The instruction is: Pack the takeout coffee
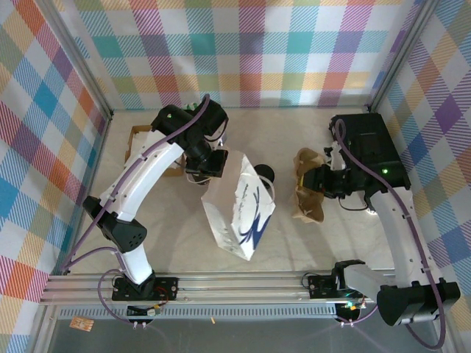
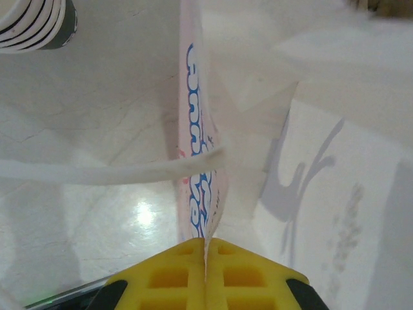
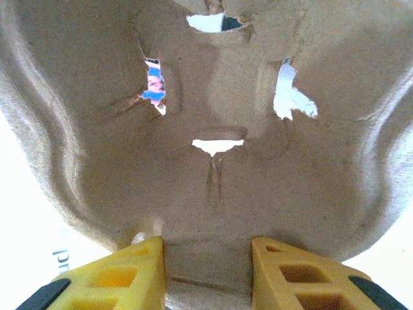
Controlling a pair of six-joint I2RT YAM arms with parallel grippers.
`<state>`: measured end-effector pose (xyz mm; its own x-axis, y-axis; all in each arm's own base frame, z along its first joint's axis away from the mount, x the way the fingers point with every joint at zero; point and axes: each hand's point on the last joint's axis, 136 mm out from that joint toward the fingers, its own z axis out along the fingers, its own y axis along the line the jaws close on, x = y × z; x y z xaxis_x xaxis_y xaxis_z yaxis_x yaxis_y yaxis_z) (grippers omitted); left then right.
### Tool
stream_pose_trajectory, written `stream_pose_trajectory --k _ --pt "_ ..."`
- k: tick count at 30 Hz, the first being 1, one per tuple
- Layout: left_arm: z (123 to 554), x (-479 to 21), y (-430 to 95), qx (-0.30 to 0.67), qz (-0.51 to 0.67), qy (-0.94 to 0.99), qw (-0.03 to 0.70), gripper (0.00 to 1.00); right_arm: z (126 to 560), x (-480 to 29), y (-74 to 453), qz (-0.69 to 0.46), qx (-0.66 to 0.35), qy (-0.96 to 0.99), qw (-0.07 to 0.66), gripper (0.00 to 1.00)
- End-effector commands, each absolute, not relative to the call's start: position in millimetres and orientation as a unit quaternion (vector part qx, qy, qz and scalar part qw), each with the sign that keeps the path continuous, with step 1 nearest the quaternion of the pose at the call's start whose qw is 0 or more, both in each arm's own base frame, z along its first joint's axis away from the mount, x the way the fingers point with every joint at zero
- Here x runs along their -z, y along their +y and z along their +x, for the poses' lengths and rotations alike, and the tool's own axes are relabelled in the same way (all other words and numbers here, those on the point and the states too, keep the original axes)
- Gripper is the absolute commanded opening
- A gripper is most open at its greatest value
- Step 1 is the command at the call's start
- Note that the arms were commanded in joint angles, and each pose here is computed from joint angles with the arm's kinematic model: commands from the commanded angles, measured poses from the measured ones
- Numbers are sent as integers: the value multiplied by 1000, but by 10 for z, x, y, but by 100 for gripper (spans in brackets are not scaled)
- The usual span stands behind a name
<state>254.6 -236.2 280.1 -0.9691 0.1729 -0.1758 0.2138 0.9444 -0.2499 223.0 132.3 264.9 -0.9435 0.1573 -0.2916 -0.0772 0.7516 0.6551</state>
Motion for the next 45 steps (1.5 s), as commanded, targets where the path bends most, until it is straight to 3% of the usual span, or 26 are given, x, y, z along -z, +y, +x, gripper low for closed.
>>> stream_pose_trajectory --k 1,6,9,11,20,27,32,39,45 --pt "2430 -2843 -2384 152 55 984 71 0 2198 -2785 1401 -5 -370 915 158 35" --pt "2416 -2905 -2367 167 10 982 87 3 2255 -2838 1416 -20 -367 918 151 35" --pt "2394 -2980 -2354 173 -3 980 102 29 2295 -2884 1435 -25 -371 916 151 35" --pt "2371 -3003 -2368 180 -4 978 105 33 2323 -2897 1447 -27 -373 915 150 35" --pt "2272 -2831 -2460 175 27 981 83 29 2357 -2895 1449 -30 -369 918 141 35" --pt "2283 -2844 -2401 155 37 984 86 7 2377 -2926 1427 -27 -362 920 145 35" --pt "2228 -2962 -2162 120 9 987 102 1 2396 -3064 1440 -22 -368 917 153 35" --pt "2108 -3149 -1970 83 -19 991 105 0 2357 -3563 1613 -23 -442 882 162 36" --pt "2136 -3147 -2236 78 9 991 107 0 2268 -3975 1754 -20 -509 846 159 36"
